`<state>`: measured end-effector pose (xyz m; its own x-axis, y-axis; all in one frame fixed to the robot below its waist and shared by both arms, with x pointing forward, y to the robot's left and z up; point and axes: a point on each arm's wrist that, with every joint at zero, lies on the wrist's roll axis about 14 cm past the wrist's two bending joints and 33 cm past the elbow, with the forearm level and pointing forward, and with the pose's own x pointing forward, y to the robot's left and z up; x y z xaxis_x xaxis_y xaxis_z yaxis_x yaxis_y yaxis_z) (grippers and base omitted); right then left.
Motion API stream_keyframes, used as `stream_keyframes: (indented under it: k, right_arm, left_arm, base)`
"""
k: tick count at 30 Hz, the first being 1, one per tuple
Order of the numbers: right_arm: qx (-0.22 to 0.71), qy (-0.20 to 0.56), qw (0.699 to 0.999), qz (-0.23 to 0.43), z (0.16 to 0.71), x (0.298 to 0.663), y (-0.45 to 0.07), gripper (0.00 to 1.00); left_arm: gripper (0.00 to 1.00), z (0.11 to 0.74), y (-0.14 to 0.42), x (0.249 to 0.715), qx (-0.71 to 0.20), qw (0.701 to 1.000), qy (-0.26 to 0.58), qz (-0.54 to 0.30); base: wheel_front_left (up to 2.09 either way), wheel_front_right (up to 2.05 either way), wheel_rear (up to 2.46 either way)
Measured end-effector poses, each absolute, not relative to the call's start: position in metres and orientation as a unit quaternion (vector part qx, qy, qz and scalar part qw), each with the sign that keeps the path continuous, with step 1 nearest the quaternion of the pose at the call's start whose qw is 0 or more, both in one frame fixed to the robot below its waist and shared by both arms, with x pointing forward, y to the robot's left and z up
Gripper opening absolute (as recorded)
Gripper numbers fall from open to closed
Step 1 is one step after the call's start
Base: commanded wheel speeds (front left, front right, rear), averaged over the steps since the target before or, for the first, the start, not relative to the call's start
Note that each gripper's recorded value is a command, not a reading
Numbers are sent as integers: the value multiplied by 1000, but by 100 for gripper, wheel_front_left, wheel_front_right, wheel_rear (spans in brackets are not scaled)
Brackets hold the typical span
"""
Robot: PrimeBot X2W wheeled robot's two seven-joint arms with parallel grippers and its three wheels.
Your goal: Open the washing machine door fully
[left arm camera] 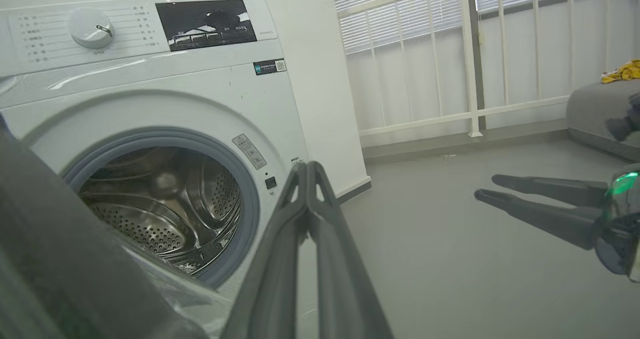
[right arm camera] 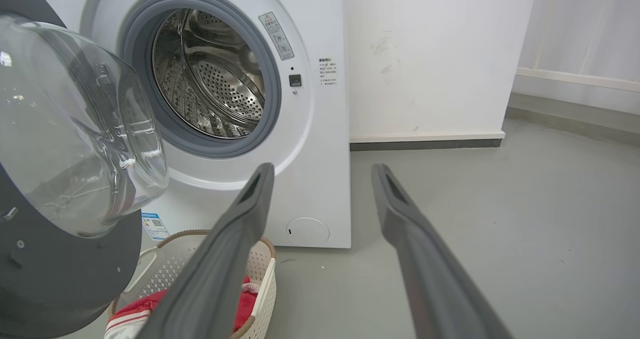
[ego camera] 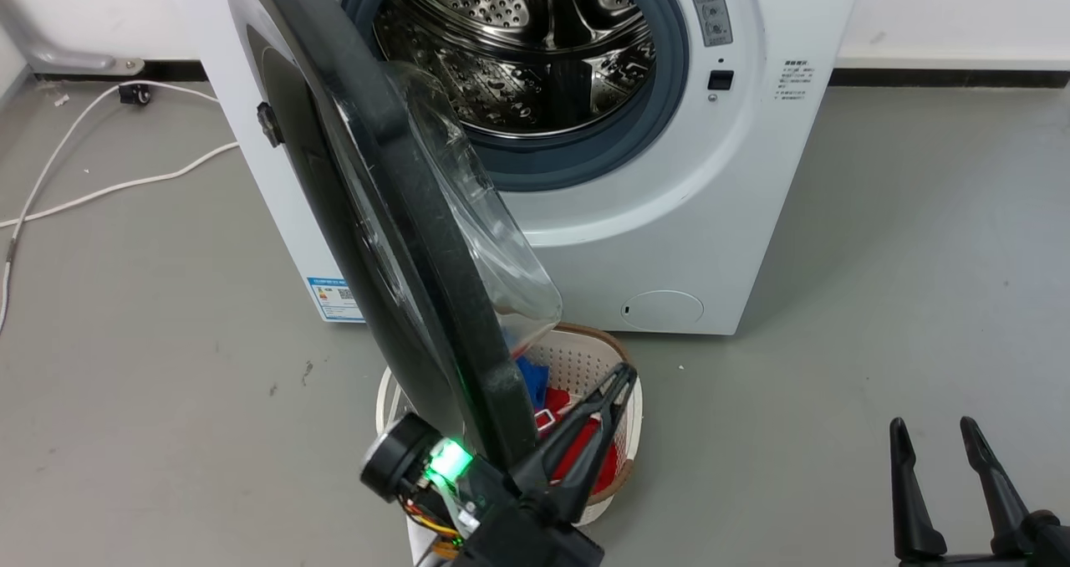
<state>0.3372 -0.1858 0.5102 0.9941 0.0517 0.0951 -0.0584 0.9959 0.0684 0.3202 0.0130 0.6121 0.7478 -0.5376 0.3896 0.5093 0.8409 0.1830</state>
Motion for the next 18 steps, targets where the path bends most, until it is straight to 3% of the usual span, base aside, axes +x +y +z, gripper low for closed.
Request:
stream_keyframes:
  k: [7, 18]
  right_arm:
    - [35, -45, 998, 27, 509, 343, -186, 100]
    - [35, -40, 998, 34, 506, 350, -181, 100]
  left_arm:
    - [0, 574, 4, 326, 21, 942, -155, -295]
    - [0, 527, 28, 338, 17, 966, -78, -247]
  base:
    - [0, 0, 0]
    - [0, 0, 0]
